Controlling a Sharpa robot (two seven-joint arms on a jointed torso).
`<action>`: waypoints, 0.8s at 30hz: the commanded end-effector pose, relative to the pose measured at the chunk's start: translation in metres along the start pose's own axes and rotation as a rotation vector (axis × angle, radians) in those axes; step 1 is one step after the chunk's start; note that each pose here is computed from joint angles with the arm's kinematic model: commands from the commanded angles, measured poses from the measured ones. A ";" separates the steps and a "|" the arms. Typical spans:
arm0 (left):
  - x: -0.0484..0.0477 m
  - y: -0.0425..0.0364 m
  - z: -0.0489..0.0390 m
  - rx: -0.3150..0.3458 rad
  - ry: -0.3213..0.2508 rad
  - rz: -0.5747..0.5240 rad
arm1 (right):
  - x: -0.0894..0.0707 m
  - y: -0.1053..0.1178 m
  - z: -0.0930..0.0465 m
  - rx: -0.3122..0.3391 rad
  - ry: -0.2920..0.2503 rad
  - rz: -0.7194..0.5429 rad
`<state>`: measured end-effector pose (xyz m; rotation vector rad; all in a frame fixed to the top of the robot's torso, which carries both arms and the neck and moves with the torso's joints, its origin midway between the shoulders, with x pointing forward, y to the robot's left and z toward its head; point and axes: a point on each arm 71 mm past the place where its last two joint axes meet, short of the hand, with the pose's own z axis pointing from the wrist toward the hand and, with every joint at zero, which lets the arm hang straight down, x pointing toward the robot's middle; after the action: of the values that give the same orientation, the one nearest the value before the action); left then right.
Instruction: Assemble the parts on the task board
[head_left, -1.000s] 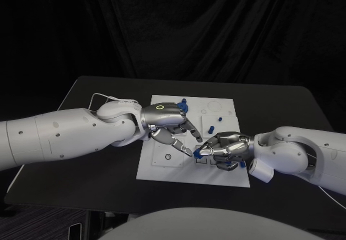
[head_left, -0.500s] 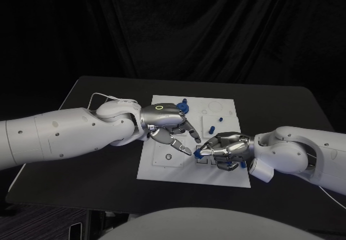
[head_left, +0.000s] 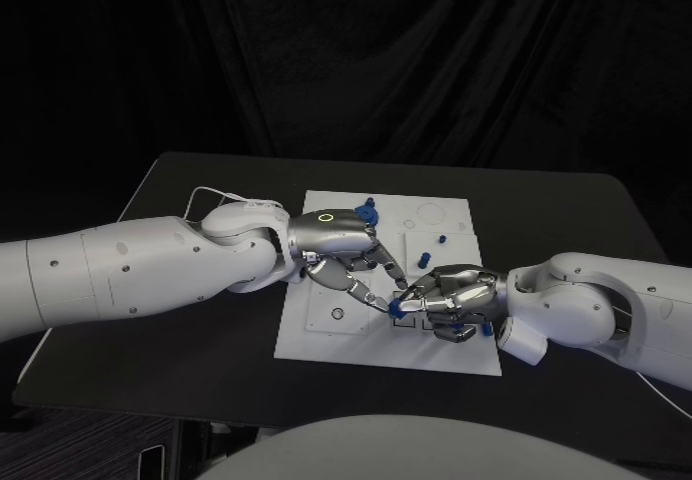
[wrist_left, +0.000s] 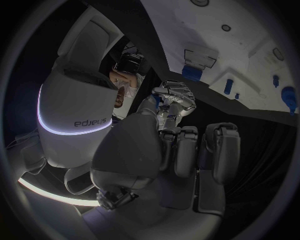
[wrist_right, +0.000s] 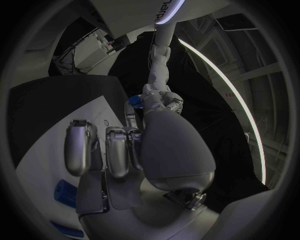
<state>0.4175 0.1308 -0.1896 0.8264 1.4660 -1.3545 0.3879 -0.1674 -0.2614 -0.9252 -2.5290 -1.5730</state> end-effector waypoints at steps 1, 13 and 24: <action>0.0023 -0.0014 0.0021 0.005 0.013 -0.024 | 0.001 -0.001 0.001 0.015 0.013 0.003; 0.0043 -0.0027 0.0028 0.013 0.024 -0.036 | -0.001 -0.002 0.001 0.021 0.005 0.004; 0.0053 -0.0037 0.0033 0.027 0.027 -0.040 | -0.001 -0.002 0.002 0.033 0.007 0.003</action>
<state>0.4152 0.1285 -0.1930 0.8347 1.4949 -1.3711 0.3897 -0.1674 -0.2630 -0.9275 -2.5386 -1.5560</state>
